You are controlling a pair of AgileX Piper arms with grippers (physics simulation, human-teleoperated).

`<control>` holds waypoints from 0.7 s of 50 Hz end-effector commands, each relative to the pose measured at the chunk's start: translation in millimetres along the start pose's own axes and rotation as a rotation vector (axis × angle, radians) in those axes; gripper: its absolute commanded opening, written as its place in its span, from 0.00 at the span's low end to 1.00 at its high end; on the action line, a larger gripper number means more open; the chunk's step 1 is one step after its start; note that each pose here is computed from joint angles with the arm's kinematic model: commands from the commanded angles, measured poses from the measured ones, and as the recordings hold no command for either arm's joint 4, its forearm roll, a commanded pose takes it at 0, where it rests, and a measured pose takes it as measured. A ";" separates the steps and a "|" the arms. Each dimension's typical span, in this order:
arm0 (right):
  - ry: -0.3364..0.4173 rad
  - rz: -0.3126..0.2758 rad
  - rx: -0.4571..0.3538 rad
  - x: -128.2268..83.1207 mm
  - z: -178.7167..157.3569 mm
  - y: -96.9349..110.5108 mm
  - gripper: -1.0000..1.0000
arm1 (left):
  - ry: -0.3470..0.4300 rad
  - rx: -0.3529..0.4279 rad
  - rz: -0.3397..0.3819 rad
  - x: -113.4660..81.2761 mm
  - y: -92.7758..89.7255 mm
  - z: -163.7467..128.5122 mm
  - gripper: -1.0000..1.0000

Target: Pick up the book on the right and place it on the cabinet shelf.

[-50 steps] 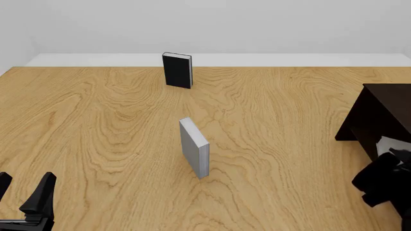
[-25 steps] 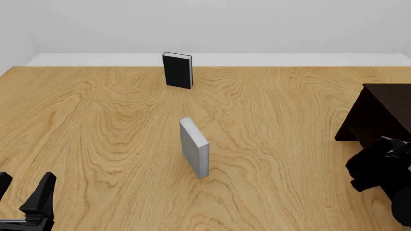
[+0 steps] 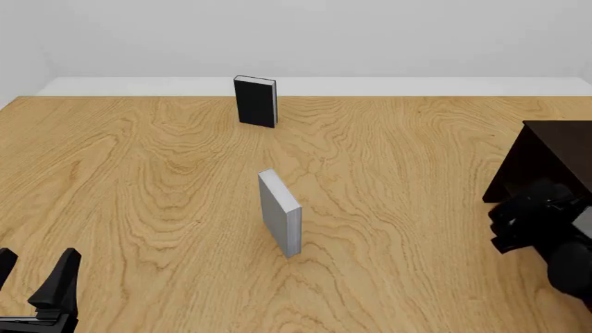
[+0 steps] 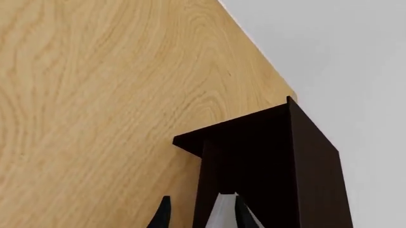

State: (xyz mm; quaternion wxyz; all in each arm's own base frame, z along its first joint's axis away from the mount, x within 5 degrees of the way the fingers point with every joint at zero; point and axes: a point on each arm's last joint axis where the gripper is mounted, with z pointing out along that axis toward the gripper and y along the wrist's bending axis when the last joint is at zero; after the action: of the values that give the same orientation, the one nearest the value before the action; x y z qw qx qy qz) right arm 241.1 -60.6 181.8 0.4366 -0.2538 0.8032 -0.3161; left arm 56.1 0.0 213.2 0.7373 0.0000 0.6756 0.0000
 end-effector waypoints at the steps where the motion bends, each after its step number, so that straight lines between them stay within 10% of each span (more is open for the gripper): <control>1: -0.146 -0.169 0.002 -30.8 24.1 -10.7 1.00 | 0.000 0.000 0.000 0.0 0.0 0.0 1.00; 35: -0.165 -0.074 -0.095 -43.4 34.8 11.4 1.00 | 0.000 0.000 0.000 0.0 0.0 0.0 1.00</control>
State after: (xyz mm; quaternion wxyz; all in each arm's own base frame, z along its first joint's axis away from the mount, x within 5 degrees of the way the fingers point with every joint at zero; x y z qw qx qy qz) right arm 284.4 -42.0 182.5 0.4695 -0.3219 0.7699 -0.2884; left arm 56.1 0.0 213.2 0.7373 0.0000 0.6756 0.0000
